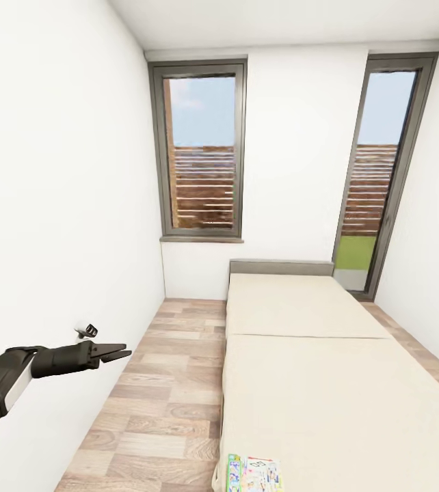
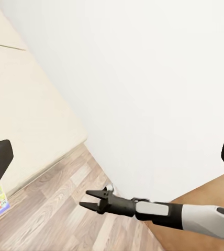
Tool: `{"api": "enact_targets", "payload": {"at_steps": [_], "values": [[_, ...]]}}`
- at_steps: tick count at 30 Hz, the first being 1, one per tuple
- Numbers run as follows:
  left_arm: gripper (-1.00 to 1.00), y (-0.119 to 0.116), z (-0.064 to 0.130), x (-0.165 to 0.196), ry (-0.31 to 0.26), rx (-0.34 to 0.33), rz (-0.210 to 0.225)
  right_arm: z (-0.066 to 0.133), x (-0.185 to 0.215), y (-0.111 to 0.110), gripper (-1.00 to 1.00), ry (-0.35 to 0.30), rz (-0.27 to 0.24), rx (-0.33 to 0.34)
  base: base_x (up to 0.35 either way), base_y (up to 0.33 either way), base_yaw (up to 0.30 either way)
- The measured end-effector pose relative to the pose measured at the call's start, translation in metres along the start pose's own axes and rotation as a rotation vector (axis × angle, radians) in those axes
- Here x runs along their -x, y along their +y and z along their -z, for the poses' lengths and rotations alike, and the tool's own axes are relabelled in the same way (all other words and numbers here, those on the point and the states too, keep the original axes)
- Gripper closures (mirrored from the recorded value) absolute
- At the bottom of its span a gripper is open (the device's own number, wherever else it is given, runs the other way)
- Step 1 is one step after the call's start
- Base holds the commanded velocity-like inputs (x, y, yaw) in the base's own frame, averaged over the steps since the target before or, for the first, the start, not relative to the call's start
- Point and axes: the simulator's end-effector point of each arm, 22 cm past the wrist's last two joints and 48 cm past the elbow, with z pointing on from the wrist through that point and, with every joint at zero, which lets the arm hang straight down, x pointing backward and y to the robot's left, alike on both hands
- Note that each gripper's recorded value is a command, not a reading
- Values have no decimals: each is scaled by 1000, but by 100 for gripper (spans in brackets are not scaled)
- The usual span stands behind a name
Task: Put all the toys in the child's room - the three board games (two on the bed and one on the table), the two jigsaw puzzles on the table, and the tennis ball on the table - inside the toy box on the table in the child's room.
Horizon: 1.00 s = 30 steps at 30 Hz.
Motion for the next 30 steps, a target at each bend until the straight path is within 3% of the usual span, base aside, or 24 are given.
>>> {"api": "enact_targets", "payload": {"at_steps": [6,14,23,30], "values": [[-100,5,-1,-2,-5,-3,2,-8,-9,-14,-100,-3,-3,-56,0,0,0],[-100,10,-1,-3,-12,-10,41,-17,-14,-22,-100,1,-24,-68,0,0,0],[-100,15,-6,-4,-10,-16,53,-47,-10,2,-100,59,-81,-16,0,0,0],[-100,22,-9,-8,-8,-19,54,-60,-14,8,-100,97,-108,3,0,0,0]]}}
